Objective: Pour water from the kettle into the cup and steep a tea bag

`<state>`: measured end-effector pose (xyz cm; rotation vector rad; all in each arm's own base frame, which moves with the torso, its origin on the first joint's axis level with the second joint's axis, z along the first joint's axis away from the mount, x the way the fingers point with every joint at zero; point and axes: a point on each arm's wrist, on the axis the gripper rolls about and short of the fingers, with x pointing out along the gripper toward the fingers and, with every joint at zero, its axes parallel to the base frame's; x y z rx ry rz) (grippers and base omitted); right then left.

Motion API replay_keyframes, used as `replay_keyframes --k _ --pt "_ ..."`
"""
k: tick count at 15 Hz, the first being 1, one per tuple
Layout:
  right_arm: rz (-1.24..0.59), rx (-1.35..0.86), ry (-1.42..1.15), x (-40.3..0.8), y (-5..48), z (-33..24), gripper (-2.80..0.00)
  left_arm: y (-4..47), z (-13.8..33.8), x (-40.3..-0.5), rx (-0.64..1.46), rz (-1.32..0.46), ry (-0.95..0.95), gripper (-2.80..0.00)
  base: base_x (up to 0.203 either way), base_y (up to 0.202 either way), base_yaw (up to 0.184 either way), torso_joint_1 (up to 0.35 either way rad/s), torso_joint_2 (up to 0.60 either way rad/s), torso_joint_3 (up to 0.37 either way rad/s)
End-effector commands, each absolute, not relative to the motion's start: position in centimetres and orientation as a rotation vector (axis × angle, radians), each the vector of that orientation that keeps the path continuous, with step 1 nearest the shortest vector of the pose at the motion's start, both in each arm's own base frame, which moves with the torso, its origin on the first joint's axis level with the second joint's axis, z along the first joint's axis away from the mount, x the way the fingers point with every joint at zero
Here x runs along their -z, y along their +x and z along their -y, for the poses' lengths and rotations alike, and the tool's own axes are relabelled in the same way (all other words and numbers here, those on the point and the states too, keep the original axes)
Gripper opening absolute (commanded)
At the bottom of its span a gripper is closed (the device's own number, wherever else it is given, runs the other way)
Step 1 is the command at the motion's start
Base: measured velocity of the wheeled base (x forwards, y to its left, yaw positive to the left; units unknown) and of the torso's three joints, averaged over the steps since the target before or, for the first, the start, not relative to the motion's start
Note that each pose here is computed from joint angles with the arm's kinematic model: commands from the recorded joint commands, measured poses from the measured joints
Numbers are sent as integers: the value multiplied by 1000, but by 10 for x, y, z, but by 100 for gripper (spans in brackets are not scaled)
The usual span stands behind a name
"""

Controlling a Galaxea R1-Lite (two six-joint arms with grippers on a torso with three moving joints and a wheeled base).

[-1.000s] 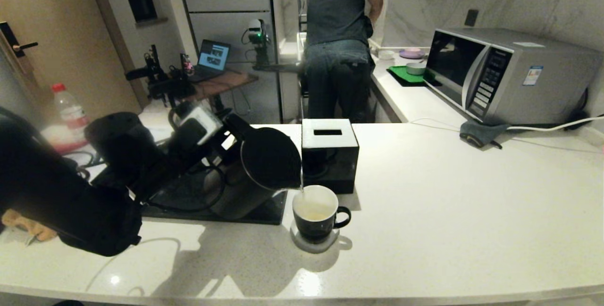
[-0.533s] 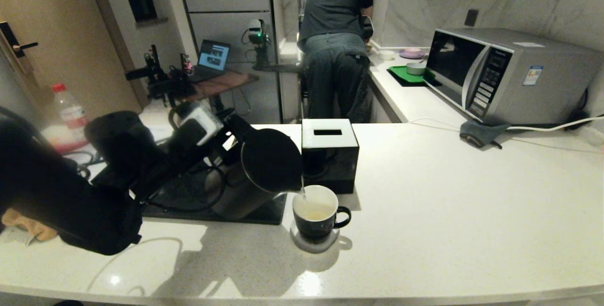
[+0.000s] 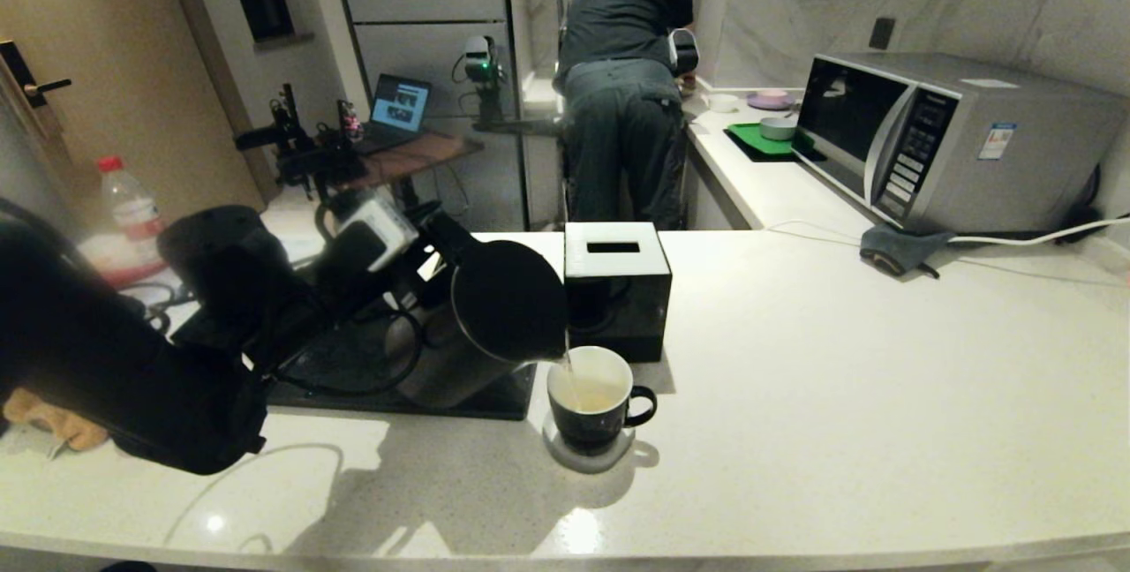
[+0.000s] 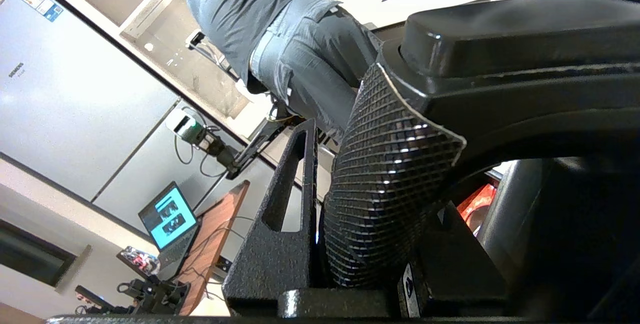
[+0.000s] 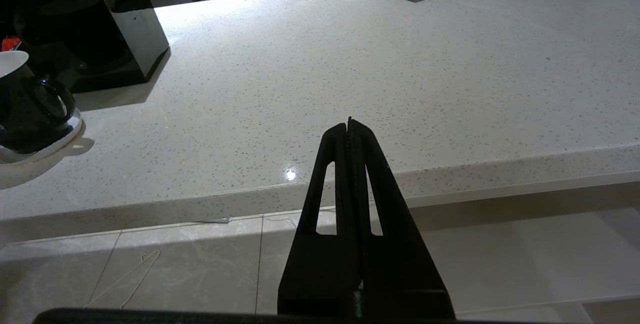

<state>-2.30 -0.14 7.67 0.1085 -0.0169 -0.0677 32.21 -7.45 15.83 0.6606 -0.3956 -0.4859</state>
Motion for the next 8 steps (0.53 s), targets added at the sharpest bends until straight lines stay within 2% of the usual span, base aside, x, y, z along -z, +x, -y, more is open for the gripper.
replay_keyframes --k 1,8 --pt "16 67 109 -77 -23 1 -280 322 75 -159 484 405 665 -280 0 0 0 0 0 0" --pt "16 68 109 -77 -23 1 -280 322 75 -160 482 410 665 -280 0 0 0 0 0 0"
